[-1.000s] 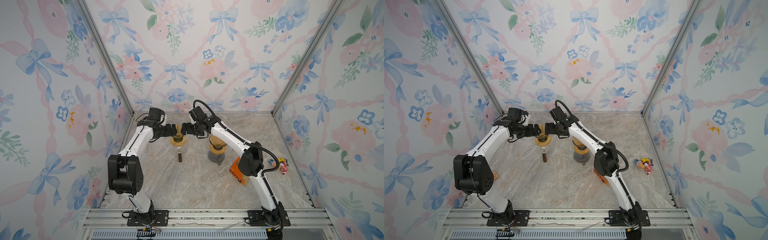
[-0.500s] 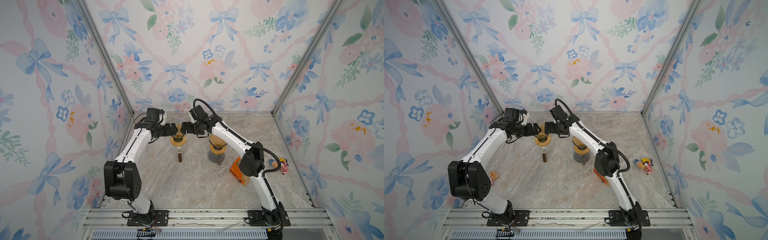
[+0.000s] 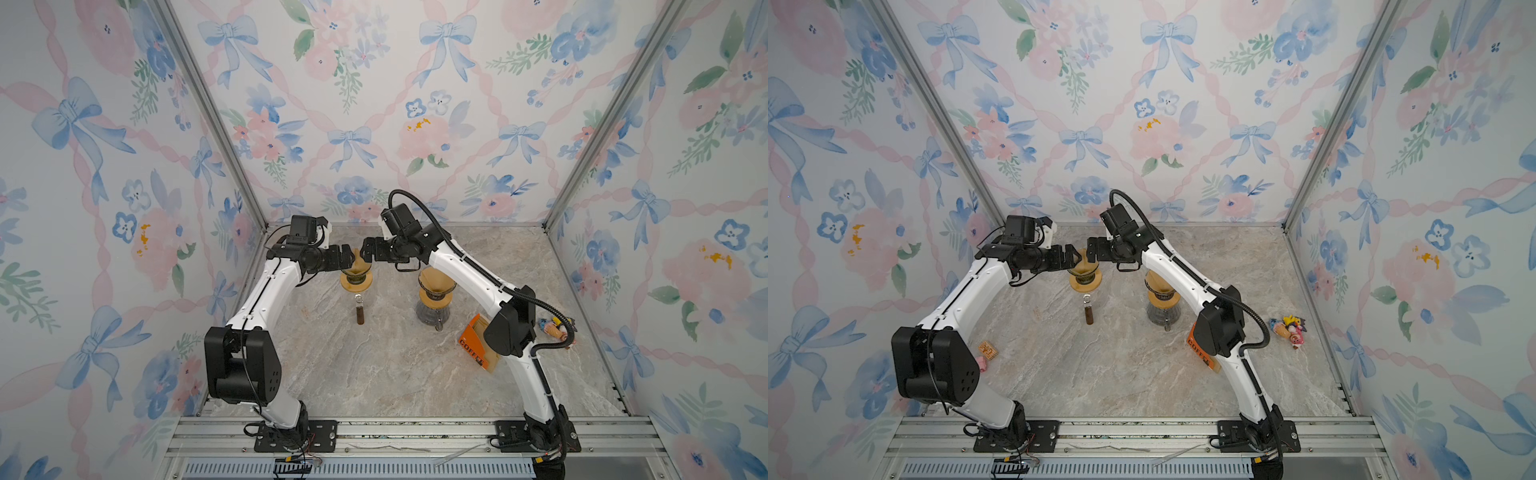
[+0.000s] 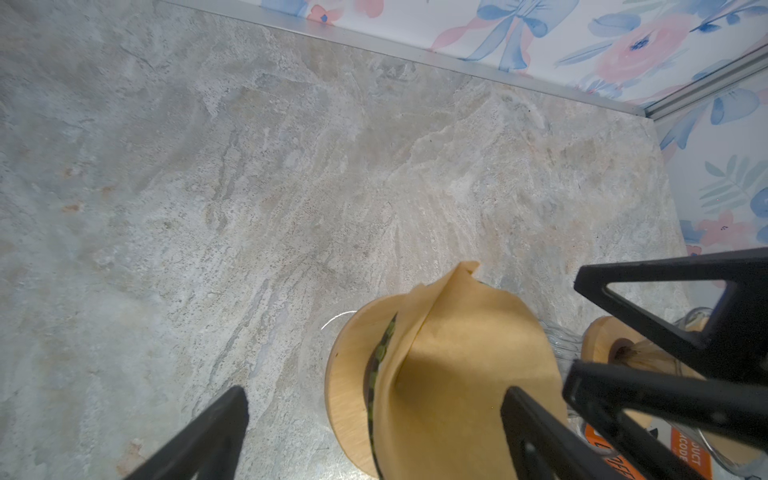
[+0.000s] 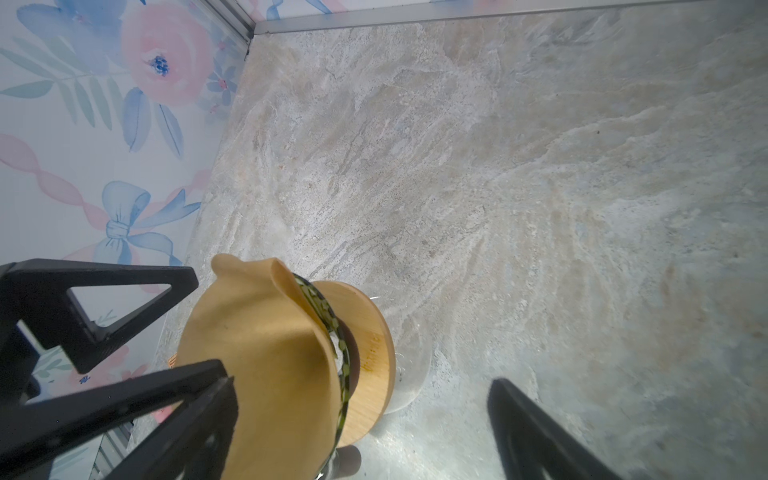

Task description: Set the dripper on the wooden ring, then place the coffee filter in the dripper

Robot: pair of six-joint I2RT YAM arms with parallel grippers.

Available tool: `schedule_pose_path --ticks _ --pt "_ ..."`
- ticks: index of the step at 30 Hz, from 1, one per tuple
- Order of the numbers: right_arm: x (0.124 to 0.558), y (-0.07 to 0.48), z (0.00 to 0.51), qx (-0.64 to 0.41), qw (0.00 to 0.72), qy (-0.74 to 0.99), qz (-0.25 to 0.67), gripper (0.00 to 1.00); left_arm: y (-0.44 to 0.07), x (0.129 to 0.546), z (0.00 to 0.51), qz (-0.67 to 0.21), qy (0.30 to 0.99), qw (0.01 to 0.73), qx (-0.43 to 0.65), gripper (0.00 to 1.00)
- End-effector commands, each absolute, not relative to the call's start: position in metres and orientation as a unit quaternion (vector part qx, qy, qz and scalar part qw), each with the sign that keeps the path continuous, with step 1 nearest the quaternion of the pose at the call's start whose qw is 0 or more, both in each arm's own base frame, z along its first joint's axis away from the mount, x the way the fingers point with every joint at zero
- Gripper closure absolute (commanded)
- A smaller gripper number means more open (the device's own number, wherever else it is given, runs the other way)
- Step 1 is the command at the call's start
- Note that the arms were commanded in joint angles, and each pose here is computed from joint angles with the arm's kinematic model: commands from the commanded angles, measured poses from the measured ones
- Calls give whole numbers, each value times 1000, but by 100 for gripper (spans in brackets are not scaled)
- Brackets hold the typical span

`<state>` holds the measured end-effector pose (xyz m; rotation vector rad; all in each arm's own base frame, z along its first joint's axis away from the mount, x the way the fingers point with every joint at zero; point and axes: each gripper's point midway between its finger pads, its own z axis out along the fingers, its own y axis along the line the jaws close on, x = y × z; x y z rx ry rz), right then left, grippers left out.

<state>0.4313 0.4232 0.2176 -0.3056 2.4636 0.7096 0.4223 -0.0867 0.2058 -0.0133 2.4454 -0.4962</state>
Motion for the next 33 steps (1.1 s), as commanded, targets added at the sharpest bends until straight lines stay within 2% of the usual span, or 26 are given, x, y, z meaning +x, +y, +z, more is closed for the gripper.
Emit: schedule_pose_path --ticks 1,10,20,27,33 --pt "423 421 244 -130 300 905 270 4 -85 418 217 -189 924 333 -3 3" --pt "403 394 277 -157 339 888 269 4 -77 408 257 -171 904 392 7 2" --pt "363 307 293 -148 394 873 246 4 -69 370 294 -160 861 482 23 2" --pt "324 225 285 -136 440 873 161 4 -62 337 277 -141 851 505 29 2" --pt "290 158 275 -105 475 867 111 4 -43 318 250 -115 852 511 -22 2"
